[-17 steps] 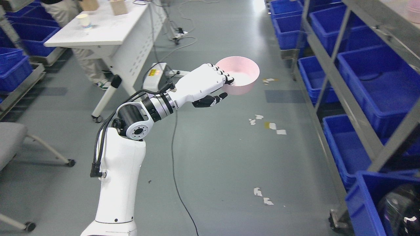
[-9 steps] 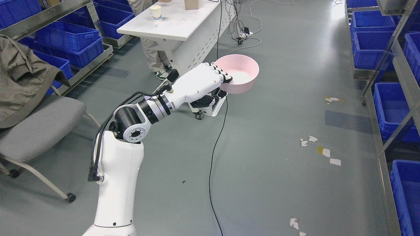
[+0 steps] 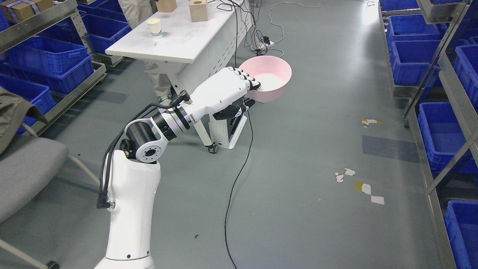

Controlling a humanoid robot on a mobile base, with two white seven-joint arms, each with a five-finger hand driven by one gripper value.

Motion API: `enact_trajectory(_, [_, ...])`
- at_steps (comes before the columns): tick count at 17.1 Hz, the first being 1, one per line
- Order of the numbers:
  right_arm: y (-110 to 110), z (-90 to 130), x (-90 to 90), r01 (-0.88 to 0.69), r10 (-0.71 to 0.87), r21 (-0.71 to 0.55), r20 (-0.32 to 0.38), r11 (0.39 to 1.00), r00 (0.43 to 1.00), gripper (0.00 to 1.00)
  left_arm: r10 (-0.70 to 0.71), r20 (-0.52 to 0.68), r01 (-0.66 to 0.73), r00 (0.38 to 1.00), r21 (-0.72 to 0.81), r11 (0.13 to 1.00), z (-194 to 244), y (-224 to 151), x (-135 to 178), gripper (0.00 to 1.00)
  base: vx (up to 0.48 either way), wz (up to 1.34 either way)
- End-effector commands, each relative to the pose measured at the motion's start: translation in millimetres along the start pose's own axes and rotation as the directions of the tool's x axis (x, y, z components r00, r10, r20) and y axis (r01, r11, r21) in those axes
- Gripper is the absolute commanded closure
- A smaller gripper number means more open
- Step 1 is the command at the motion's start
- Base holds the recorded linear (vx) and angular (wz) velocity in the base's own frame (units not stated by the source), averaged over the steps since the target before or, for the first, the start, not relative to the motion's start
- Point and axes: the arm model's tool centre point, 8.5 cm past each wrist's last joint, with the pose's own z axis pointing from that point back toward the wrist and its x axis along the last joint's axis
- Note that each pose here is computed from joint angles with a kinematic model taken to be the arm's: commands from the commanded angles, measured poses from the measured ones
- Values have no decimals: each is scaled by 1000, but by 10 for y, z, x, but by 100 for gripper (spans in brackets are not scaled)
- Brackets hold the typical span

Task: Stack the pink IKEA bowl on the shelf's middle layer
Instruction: 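Hold the pink bowl in the left hand while turning to the other shelf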

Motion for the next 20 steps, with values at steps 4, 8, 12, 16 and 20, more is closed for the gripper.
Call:
enact_trajectory(4, [-82, 0, -70, -1, 1, -13, -2, 1000, 1000, 0, -12, -18, 12, 1000, 7, 1000, 99, 36, -45, 98, 348, -226])
enact_trajectory(8, [-82, 0, -70, -3, 3, -13, -2, 1000, 1000, 0, -9, -43, 9, 999, 18, 1000, 169, 51, -103, 98, 334, -234])
enact_trajectory(12, [-82, 0, -70, -1, 1, -13, -2, 1000, 1000, 0, -7, -45, 8, 999, 19, 1000, 175, 47, -105, 98, 290, -324])
enact_trajectory(16, [-82, 0, -70, -1, 1, -13, -2, 1000, 1000, 0, -7, -40, 7, 999, 18, 1000, 165, 43, -94, 98, 287, -177])
enact_trajectory(20, [-82, 0, -70, -1, 1, -13, -2, 1000, 1000, 0, -5, -32, 5, 999, 20, 1000, 152, 45, -77, 98, 290, -55])
